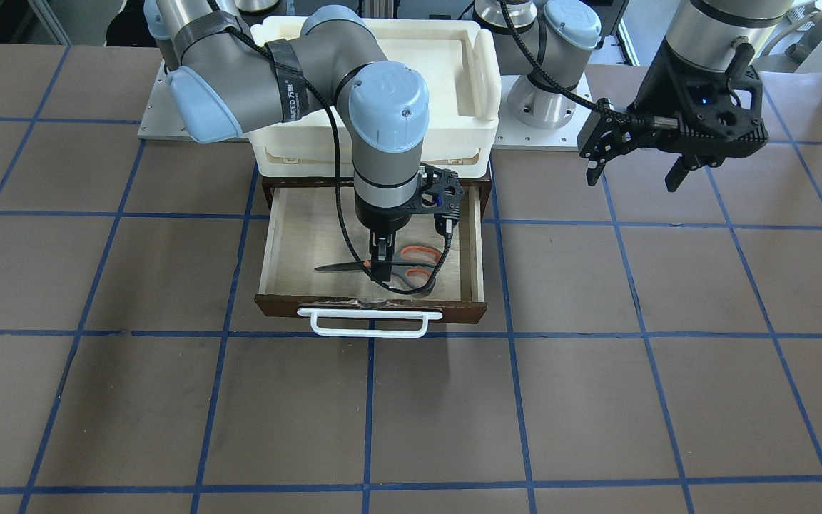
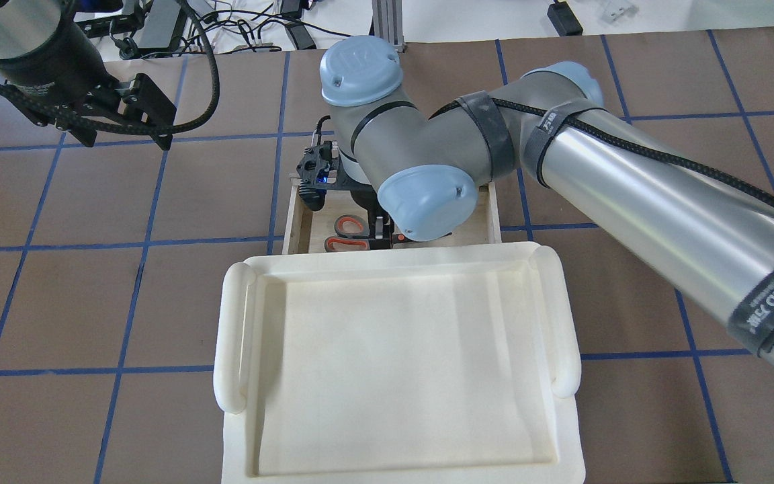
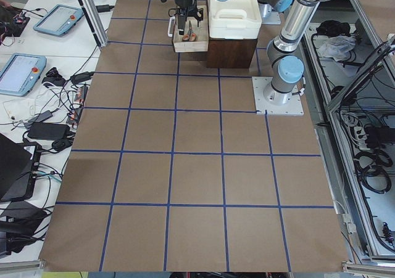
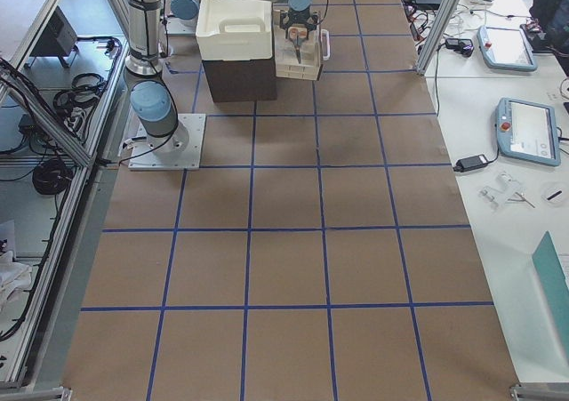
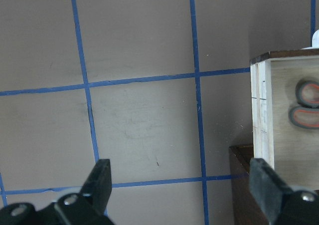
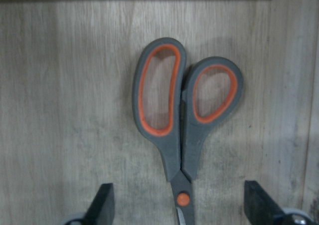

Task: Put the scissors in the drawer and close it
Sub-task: 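Lower the held scissors into the open drawer with the right gripper, then open the right gripper and raise it away from the drawer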

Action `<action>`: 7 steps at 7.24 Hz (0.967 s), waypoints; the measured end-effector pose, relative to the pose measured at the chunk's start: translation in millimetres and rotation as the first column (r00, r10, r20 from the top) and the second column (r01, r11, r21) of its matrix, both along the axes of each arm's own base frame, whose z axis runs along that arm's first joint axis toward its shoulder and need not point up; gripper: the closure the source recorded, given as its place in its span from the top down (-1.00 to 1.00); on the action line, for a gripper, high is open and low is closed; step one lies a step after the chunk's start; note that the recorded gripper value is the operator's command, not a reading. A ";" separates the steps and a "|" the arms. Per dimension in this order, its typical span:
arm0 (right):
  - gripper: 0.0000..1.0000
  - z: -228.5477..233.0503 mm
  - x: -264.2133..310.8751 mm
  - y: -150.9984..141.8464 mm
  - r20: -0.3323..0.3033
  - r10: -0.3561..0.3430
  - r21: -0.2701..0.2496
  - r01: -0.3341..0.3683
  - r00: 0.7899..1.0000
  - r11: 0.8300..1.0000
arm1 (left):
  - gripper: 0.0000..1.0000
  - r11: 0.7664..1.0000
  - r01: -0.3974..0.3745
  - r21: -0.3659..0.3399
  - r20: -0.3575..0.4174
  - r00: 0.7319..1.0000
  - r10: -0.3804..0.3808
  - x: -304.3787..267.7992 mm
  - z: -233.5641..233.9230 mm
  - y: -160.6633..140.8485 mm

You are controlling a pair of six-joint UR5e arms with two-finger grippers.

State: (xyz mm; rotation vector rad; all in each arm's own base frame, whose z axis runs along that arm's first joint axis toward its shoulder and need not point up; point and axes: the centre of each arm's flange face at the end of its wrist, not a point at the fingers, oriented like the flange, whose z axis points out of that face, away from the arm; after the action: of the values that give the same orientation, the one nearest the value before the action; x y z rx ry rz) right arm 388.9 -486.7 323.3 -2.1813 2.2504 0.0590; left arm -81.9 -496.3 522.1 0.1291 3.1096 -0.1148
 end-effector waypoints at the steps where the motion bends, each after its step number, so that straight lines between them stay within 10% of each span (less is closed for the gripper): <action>1: 0.99 3.7 -0.5 -0.3 0.002 -0.001 -0.008 0.001 1.000 1.000 | 1.00 1.000 0.000 0.001 0.000 1.000 0.000 -0.1 0.0 0.1; 7: 0.99 104.6 -70.5 -14.8 0.053 -0.136 -0.198 0.143 0.989 0.970 | 1.00 1.000 0.001 -0.001 -0.001 1.000 -0.001 -0.3 -2.1 -2.3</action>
State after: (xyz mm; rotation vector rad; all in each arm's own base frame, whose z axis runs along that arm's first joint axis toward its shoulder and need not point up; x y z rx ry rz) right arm 318.3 -501.5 427.9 -2.0819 2.4797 -0.2206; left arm -82.2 -498.6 520.0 0.1303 3.1109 -0.1159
